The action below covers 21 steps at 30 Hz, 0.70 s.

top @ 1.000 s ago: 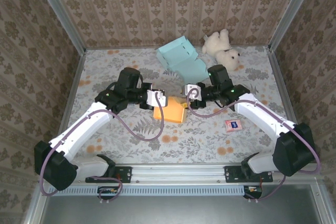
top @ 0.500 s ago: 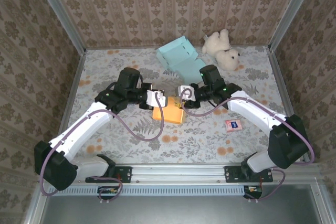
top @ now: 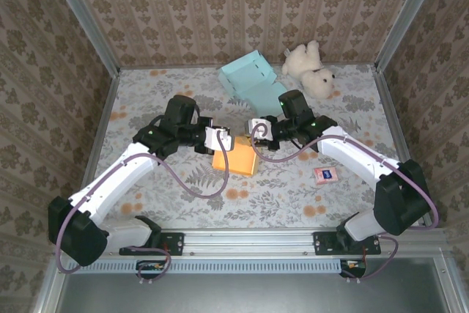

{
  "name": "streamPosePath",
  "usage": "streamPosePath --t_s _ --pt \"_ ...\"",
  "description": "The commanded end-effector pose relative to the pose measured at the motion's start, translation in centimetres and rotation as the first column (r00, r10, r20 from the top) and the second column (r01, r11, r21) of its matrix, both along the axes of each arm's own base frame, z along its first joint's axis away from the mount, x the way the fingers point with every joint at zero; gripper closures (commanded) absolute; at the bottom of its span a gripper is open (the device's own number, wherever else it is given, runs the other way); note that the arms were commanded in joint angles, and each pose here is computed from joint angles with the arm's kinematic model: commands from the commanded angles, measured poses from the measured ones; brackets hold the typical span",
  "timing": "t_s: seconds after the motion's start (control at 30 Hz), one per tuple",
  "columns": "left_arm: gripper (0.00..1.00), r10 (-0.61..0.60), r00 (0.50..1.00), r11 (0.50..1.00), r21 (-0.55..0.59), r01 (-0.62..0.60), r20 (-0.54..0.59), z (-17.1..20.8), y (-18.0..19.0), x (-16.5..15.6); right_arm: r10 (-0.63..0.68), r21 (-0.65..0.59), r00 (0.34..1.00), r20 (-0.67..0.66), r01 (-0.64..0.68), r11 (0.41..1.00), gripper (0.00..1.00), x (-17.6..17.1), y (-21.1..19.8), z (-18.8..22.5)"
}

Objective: Fold the paper box

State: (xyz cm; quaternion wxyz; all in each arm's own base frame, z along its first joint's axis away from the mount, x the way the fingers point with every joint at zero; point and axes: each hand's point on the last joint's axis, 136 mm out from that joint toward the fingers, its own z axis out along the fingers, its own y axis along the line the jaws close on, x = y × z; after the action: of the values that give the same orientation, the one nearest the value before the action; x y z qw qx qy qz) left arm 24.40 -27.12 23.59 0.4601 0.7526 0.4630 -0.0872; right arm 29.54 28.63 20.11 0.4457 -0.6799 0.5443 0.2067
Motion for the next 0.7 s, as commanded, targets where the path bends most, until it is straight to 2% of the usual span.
streamPosePath --t_s 0.0,0.07,0.2,0.33,0.43,0.5,0.53,0.57,0.6,0.63,0.67 --pt "0.87 -0.048 0.999 0.998 -0.041 0.048 0.017 1.0 -0.7 -0.8 -0.004 0.009 1.000 0.015 0.004 1.000 0.90 -0.2 -0.3 -0.2" --pt "0.82 -0.009 1.000 0.996 -0.090 0.012 0.028 2.5 -0.8 -0.4 -0.016 0.016 1.000 0.020 0.016 1.000 0.91 -0.1 -0.7 -0.4" --pt "0.79 0.030 0.999 0.975 -0.222 -0.026 0.015 6.6 -0.1 -0.2 -0.043 0.023 0.999 0.021 0.042 0.999 0.91 0.1 -1.5 -0.9" --pt "0.74 0.108 0.994 0.923 -0.372 -0.096 0.012 10.2 0.9 1.2 -0.069 0.036 0.997 0.032 0.068 0.997 0.91 0.3 -2.2 -1.2" --pt "0.70 0.206 0.977 0.856 -0.475 -0.205 -0.050 12.1 1.9 3.4 -0.083 0.046 0.996 0.039 0.081 0.996 0.91 0.4 -2.7 -1.3" --pt "0.71 0.306 0.940 0.768 -0.544 -0.338 -0.153 13.3 2.8 5.8 -0.091 0.064 0.994 0.062 0.087 0.994 0.91 0.3 -3.1 -0.6" --pt "0.73 0.368 0.901 0.697 -0.574 -0.430 -0.228 14.0 3.6 7.4 -0.094 0.067 0.993 0.066 0.089 0.994 0.90 0.2 -3.2 -0.7" --pt "0.72 0.453 0.827 0.589 -0.583 -0.559 -0.335 14.4 5.3 9.5 -0.096 0.070 0.993 0.073 0.091 0.993 0.90 0.2 -3.3 -0.6" --pt "0.65 0.544 0.702 0.444 -0.552 -0.706 -0.459 14.5 7.2 11.4 -0.097 0.072 0.992 0.077 0.092 0.993 0.90 0.2 -3.3 -0.6" --pt "0.61 0.608 0.536 0.268 -0.484 -0.833 -0.587 14.6 9.4 13.2 -0.098 0.075 0.992 0.081 0.092 0.993 0.90 0.2 -3.4 -0.5" --pt "0.57 0.624 0.411 0.189 -0.382 -0.905 -0.665 14.2 11.0 14.2 -0.099 0.075 0.992 0.081 0.093 0.993 0.90 0.1 -3.4 -0.5"
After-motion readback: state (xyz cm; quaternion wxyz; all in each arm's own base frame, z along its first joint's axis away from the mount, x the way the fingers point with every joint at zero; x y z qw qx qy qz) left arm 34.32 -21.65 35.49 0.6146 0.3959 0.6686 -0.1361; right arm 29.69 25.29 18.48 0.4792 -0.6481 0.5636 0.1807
